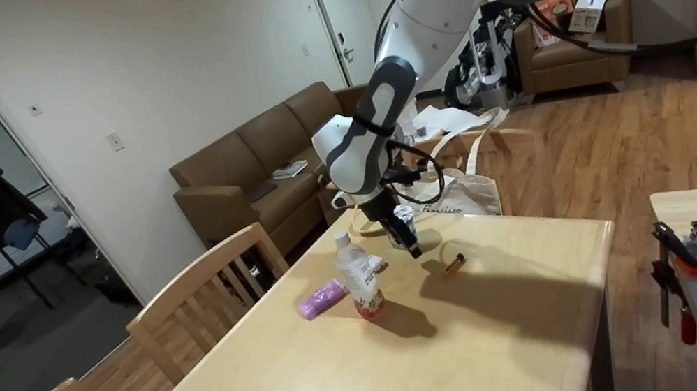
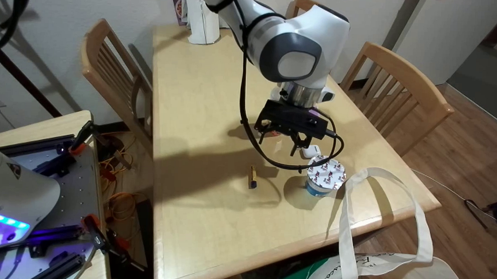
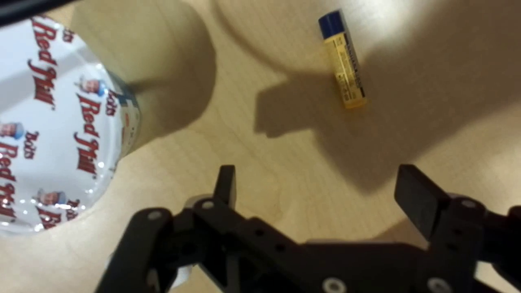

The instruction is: Put the marker in the bag

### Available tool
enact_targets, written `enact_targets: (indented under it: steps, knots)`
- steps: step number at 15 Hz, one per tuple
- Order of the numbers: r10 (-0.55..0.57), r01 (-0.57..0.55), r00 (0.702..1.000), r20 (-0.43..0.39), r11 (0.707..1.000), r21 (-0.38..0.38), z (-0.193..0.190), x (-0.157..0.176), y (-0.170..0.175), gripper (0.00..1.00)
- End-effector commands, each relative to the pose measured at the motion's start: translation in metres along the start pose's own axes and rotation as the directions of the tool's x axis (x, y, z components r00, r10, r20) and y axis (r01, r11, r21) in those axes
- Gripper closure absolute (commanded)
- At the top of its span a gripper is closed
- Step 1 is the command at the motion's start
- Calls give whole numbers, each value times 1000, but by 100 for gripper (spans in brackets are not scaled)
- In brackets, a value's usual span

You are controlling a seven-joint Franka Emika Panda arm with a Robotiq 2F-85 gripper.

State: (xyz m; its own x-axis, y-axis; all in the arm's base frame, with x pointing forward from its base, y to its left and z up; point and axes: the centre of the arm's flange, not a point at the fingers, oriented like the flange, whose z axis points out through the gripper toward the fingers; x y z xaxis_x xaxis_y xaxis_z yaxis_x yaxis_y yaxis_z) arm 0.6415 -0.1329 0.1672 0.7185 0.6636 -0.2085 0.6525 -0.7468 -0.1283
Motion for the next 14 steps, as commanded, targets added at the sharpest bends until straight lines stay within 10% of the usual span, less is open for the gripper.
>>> enact_targets:
  steps: [1, 5, 14]
  knots:
    - [17, -22, 995, 103, 998, 52, -8, -17, -5, 0]
    - [-9, -3, 991, 134, 996, 87, -3, -22, -6, 0]
    - [52, -45, 996, -74, 994, 100, 56, -15, -12, 0]
